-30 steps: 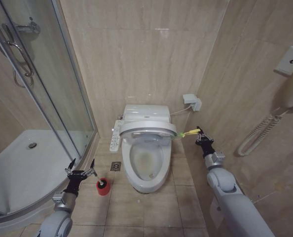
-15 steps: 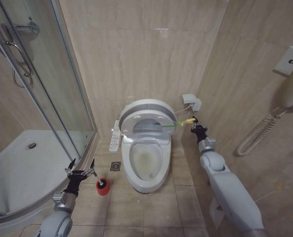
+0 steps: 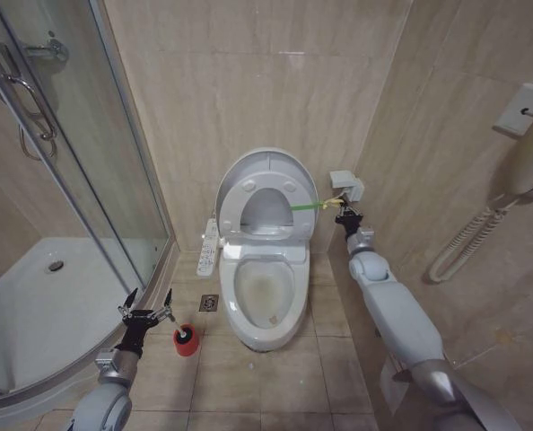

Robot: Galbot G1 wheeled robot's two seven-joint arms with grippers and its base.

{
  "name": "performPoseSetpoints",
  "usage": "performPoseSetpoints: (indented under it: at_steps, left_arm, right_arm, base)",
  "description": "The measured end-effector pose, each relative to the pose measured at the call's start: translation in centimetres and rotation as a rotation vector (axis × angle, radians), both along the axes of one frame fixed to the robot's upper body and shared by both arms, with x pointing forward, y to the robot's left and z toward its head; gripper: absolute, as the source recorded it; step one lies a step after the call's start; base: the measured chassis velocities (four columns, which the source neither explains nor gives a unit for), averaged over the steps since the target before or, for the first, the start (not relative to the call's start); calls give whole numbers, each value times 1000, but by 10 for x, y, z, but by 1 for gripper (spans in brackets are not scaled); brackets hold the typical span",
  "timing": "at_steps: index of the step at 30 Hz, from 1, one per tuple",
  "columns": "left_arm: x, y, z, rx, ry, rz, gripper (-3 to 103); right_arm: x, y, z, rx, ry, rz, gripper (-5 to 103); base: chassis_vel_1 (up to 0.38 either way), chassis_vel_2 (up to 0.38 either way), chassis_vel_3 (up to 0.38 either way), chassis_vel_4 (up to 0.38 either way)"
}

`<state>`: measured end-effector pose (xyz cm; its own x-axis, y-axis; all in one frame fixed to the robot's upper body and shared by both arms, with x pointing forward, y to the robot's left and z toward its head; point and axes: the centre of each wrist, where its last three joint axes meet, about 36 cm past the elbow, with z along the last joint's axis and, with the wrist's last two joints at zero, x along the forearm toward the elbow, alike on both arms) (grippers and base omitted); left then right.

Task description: Open the toilet lid, clean the toilet bowl with a toilet brush, close the toilet lid, and flush.

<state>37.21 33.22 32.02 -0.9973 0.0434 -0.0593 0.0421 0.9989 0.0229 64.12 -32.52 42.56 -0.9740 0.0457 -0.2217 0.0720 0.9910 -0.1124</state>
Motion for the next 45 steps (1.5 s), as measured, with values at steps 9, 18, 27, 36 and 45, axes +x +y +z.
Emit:
performPoseSetpoints:
  at_steps: [9,18,27,36,45]
  left_arm:
    - [0,0,0,0,0,0,100]
    - [0,0,0,0,0,0,100]
    - [0,0,0,0,0,0,100]
    - [0,0,0,0,0,0,100]
    - [0,0,0,0,0,0,100]
  right_arm:
    - [47,3,14,-17,-5,-20,1]
    - [74,13,36,-37,-21,-11,1]
    - [89,27,31,-68,-7,1,1]
    - [95,31,35,-84,-7,1,1]
    - [78,11,39,-103,-24,-9,1]
  base:
    - [0,0,0,0]
    - [0,0,0,0]
    - [0,0,0,0]
    - [0,0,0,0]
    - [0,0,0,0]
